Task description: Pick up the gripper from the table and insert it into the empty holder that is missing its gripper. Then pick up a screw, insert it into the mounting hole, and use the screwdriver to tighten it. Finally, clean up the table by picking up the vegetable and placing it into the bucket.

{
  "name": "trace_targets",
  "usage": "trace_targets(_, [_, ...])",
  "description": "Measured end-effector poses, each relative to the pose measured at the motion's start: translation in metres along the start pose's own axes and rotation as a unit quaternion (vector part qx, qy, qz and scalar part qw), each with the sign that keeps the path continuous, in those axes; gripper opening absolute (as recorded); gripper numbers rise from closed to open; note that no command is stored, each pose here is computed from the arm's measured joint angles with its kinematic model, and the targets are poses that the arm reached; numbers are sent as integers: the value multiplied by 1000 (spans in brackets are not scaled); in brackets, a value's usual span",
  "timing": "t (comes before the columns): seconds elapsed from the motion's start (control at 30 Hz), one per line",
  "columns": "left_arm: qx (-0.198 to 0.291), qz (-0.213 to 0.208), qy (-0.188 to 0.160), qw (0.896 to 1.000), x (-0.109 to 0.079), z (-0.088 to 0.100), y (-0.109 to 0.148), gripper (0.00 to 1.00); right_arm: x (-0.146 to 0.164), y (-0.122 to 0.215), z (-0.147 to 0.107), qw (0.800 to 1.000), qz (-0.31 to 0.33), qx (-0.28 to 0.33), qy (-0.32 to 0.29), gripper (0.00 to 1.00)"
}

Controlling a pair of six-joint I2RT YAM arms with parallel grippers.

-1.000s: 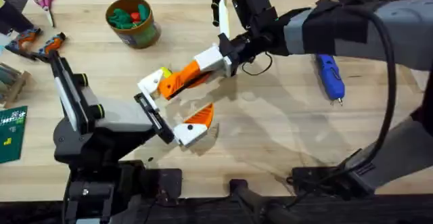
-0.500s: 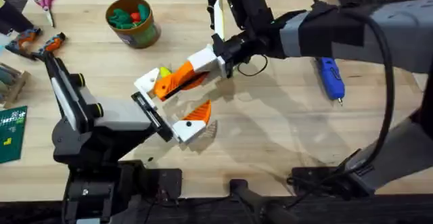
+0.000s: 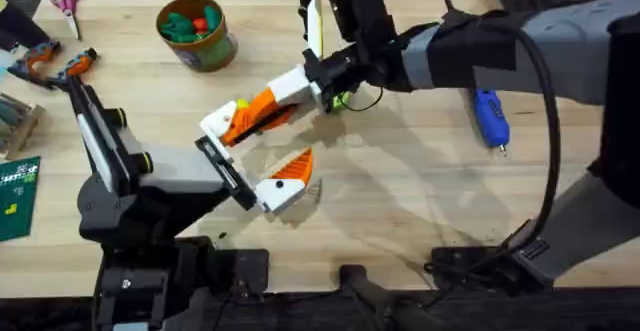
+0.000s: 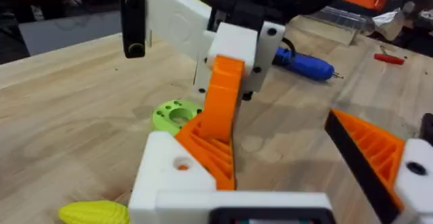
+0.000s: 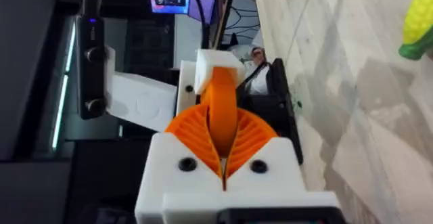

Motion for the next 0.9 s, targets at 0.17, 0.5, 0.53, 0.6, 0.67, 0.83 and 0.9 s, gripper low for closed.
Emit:
trace_targets(0.17, [0, 2, -1, 1000, 1, 0, 0, 986, 1, -1, 4, 1000, -4, -7, 19, 8])
trace_targets(0.5, [5, -14, 14, 1000, -3, -2, 0, 986, -8, -3, 7, 1000, 0, -7, 27, 8])
trace_targets(0.53, [4, -14, 14, 1000, -3, -2, 0, 986, -8, -3, 7, 1000, 0, -7, 27, 8])
trace_targets(0.6, [5, -15, 14, 1000, -4, -2, 0, 986, -8, -3, 7, 1000, 1, -7, 27, 8])
trace_targets(0.67, [5, -17, 15, 1000, -4, -2, 0, 986, -8, -3, 6, 1000, 1, -6, 27, 8])
trace_targets(0.83, [6, -20, 16, 1000, -5, -2, 1, 986, -8, -3, 6, 1000, 3, -4, 26, 8])
trace_targets(0.9, [6, -20, 16, 1000, -5, -2, 1, 986, -8, -3, 6, 1000, 3, -4, 26, 8])
Point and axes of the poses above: each hand's point on the last joint's axis, 136 mm out from that joint toward the fingers, its own y axis back along the fingers, its own x axis along the line the jaws close on, z = x × y, the point moved 4 cm from there along y, back along the fingers, and after that the axes turned 6 degrees about y, right-handed, at the moved point
